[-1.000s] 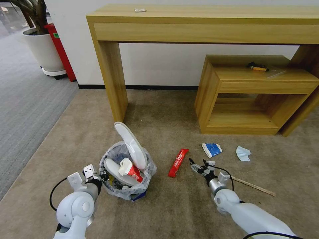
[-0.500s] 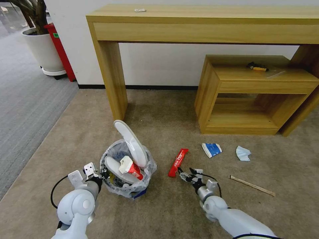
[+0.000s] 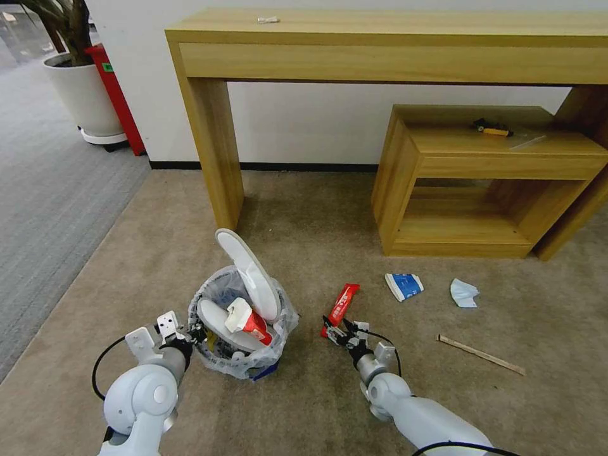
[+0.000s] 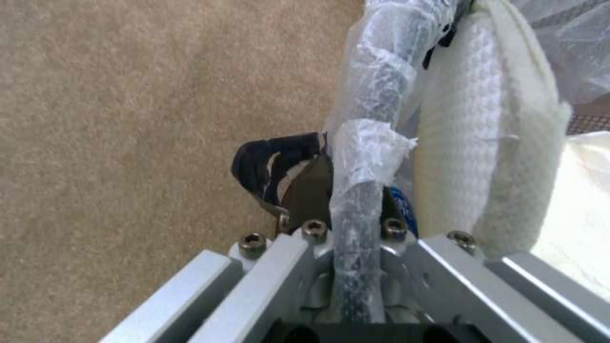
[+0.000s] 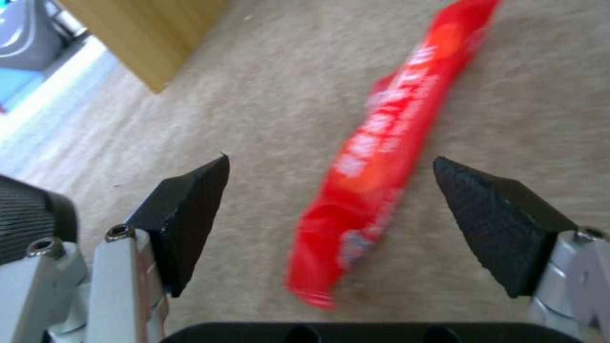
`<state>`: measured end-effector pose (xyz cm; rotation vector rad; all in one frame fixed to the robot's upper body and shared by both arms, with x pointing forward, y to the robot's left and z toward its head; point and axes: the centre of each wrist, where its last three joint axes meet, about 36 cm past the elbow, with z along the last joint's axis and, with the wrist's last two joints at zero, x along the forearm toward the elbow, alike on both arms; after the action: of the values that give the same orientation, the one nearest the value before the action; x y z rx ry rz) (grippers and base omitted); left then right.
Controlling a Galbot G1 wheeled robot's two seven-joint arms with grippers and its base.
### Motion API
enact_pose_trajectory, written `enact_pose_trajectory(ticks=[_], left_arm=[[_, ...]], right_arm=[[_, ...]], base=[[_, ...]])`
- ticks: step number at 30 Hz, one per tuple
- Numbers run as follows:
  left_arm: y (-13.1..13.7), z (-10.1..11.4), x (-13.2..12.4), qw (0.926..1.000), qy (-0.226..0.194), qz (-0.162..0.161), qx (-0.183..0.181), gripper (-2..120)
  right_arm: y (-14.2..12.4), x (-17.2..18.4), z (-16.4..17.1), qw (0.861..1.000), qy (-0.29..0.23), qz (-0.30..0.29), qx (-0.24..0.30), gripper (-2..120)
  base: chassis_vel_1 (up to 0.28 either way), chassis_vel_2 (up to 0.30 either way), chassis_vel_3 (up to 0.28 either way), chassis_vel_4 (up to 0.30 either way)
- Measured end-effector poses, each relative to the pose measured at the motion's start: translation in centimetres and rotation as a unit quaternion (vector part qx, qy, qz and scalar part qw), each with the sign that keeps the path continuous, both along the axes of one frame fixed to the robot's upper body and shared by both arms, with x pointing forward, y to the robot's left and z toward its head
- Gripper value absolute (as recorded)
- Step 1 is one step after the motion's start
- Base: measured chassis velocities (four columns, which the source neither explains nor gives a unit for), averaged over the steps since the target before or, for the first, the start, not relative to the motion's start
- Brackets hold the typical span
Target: Pick up the trash bin and place the garbage on the floor into it.
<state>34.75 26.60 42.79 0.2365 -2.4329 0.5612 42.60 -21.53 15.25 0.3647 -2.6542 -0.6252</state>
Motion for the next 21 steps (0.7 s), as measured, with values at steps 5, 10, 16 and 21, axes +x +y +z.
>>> enact_pose_trajectory(ticks=[5, 10, 16, 21], left_arm=[[-0.2, 0.0, -0.3, 1.0000, 0.001, 0.000, -0.001, 0], [-0.4, 0.3, -0.5, 1.0000, -0.004, -0.003, -0.003, 0], [-0.4, 0.9, -0.9, 0.9999, -0.010, -0.007, -0.002, 0], [-0.2, 1.4, -1.1, 0.9998, -0.016, -0.010, -0.001, 0]], right_arm=[[-0.5, -0.3, -0.9, 0.999, 0.006, 0.000, -0.034, 83], [0.2, 0.6, -1.0, 0.999, 0.011, 0.007, -0.046, 83], [1.9, 1.4, -0.9, 0.999, 0.017, 0.004, -0.036, 83], [3.3, 1.7, -1.0, 0.999, 0.028, -0.009, -0.025, 83]], base=[[0.000, 0.000, 0.000, 0.000], [0.000, 0.000, 0.000, 0.000], [0.000, 0.000, 0.000, 0.000], [0.000, 0.000, 0.000, 0.000]])
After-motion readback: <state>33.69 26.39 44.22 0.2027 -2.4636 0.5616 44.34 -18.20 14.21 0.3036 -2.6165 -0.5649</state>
